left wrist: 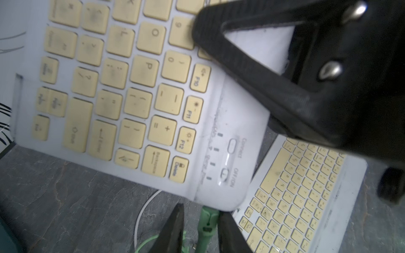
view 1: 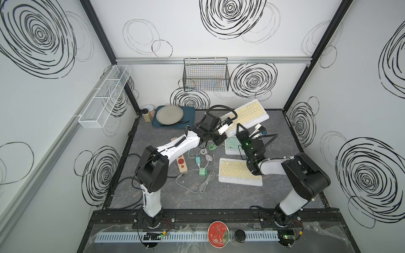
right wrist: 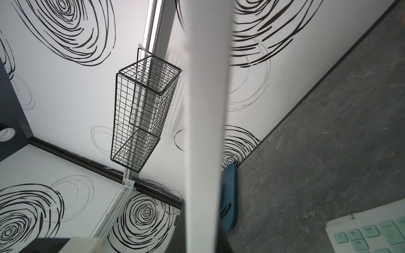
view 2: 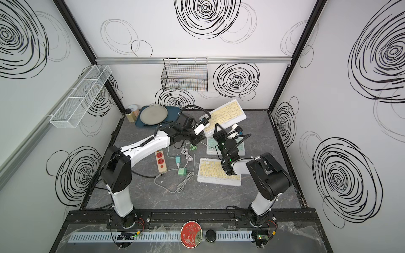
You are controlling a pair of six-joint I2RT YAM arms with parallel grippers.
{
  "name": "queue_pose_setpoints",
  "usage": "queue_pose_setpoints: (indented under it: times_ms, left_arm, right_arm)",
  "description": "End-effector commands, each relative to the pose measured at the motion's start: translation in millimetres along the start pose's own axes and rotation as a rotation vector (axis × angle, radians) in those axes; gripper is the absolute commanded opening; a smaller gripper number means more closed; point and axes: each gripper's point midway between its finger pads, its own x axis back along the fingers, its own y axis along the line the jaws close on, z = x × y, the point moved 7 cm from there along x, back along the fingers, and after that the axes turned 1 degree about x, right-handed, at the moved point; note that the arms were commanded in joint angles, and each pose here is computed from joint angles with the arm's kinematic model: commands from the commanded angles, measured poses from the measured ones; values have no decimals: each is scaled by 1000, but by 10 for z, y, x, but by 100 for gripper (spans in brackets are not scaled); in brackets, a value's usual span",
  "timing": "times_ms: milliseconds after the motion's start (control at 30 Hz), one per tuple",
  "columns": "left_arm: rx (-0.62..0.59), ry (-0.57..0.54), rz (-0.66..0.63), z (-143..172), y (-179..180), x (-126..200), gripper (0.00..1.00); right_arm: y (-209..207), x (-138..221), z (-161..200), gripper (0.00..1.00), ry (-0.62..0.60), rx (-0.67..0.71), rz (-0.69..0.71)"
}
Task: Unplug the wireless keyboard
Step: Remove the power cord from the keyboard.
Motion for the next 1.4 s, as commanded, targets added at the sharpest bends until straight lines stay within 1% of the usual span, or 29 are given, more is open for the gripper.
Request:
queue_pose_setpoints:
  times_ms: [0,133,633,767,900,1033,1200,1367]
  left_arm:
    - [-33,-50,3,-127,11,-2,30]
    - [-36,-53,2,-132,12,-2,28]
    - [-55,-58,12,-128,12,-47,27]
    - [-63,-62,16,-134,7,-46,21]
    - [-67,-64,22,-141,3,-51,19]
    - [-72,-62,32,-130,-5,-61,8]
    - [-71,-60,33,-124,-5,-70,1]
    - [-72,-56,31,-102,-8,-67,0]
  right_arm:
    - [280,-26,-116,0,-54,-34,-113]
    - [288,-29,-115,0,-53,-37,-118]
    - [274,-58,-75,0,-35,-60,-129]
    - [269,-66,-67,0,-32,-62,-127]
    - [263,-67,-55,0,-30,-66,-128]
    - [264,-61,-53,0,-29,-66,-127]
    - [247,-52,-41,0,-25,-67,-123]
    - [241,-34,-54,0,-33,-67,-120]
